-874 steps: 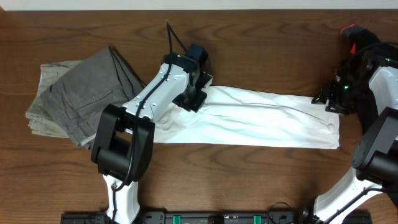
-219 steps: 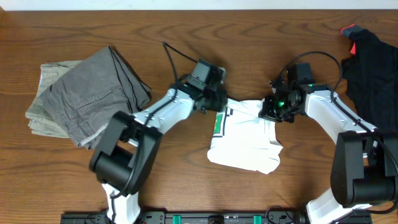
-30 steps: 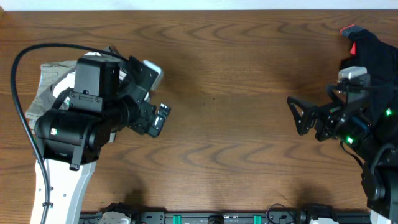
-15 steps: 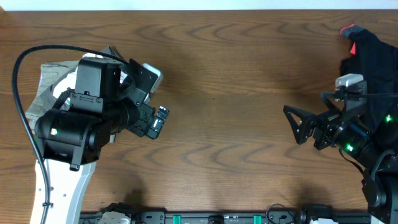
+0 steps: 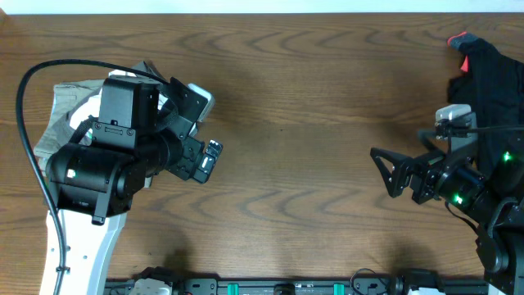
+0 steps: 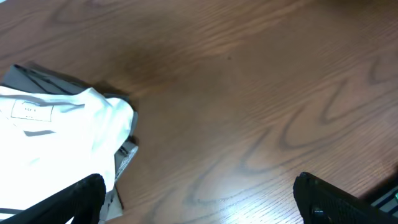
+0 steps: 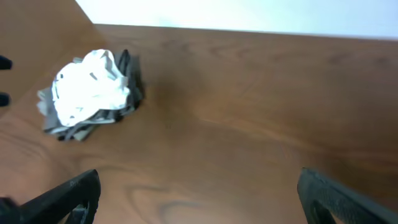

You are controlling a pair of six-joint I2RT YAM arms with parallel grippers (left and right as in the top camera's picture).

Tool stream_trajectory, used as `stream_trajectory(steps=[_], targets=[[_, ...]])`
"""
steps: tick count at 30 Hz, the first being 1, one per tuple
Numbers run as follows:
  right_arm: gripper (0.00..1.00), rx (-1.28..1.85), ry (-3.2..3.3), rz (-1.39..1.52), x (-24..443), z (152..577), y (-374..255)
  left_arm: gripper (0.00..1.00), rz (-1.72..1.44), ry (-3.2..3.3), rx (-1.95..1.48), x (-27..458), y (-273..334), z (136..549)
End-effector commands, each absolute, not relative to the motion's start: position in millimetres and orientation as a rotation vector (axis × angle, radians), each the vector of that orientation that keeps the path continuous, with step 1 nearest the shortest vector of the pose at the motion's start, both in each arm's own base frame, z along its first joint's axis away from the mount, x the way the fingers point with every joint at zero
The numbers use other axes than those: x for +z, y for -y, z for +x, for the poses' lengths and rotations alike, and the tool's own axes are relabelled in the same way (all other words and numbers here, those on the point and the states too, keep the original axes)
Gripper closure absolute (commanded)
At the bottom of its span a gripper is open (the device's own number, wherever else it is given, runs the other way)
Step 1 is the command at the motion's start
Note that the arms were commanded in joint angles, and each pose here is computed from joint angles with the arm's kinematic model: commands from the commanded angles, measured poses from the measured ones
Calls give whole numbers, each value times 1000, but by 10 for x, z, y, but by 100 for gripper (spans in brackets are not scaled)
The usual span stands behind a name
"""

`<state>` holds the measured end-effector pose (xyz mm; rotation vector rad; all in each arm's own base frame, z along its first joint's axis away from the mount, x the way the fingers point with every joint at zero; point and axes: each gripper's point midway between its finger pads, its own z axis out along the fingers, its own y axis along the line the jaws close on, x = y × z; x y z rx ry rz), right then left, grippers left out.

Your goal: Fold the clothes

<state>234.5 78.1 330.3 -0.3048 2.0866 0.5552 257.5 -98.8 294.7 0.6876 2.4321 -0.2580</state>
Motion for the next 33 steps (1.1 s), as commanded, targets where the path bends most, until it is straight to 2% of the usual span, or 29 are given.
stream_trajectory(steps=[1,6,10,17,21,33], targets=[[1,444,-2004,-462,3405,2330,-809,2,706,-2433,-246,2932,985,2567],[1,353,-1857,-545,3541,2168,-833,2,706,-2433,-247,2932,985,2566],[1,279,-1812,-515,3393,1955,-751,2,706,-2433,-247,2932,985,2567],[1,216,-1809,-464,2787,1754,-648,2,706,-2433,-247,2932,985,2567],[1,219,-1845,-361,2395,1779,-563,2,706,-2433,-246,2932,985,2567],[1,269,-1906,-376,1510,1915,-615,2,706,-2433,-247,2932,985,2567]])
